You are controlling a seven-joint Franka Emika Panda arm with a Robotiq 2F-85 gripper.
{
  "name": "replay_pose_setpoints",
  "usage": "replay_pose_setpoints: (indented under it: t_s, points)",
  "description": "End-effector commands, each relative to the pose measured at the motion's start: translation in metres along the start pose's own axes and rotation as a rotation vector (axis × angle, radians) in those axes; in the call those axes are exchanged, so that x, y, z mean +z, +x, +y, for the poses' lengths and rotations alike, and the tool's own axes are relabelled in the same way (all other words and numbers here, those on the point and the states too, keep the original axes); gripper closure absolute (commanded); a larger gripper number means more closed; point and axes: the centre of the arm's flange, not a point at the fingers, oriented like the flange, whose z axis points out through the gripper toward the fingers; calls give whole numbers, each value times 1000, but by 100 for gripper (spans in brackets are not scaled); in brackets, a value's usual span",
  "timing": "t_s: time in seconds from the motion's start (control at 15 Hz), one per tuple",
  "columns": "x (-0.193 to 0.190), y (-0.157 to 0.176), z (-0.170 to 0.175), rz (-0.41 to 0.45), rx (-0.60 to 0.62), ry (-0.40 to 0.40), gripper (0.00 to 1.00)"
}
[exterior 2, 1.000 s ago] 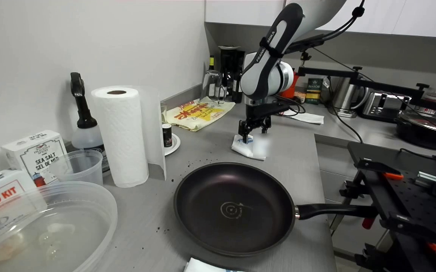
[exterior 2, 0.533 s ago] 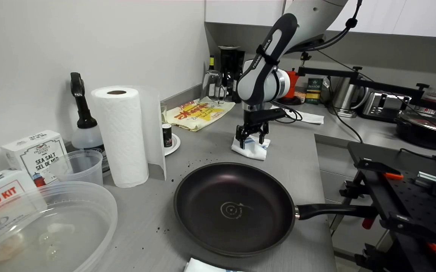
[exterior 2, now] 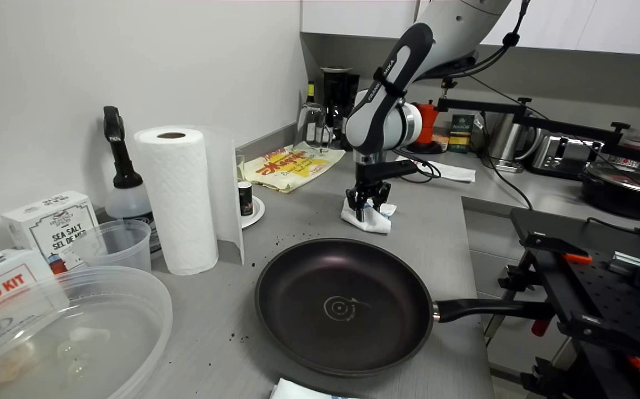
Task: Use the white and blue towel to wipe the black pan
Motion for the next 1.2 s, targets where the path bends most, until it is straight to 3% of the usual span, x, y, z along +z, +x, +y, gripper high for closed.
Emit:
replay_pose_setpoints:
  t_s: [0.0,0.2,0.6,1.13]
  points:
    - [4,9,2,-23,13,20,79]
    - [3,11,6,-31,20,22,100]
    - [-10,4,0,-51,0,33,97]
    - [-108,-32,-47,33,-115,49,97]
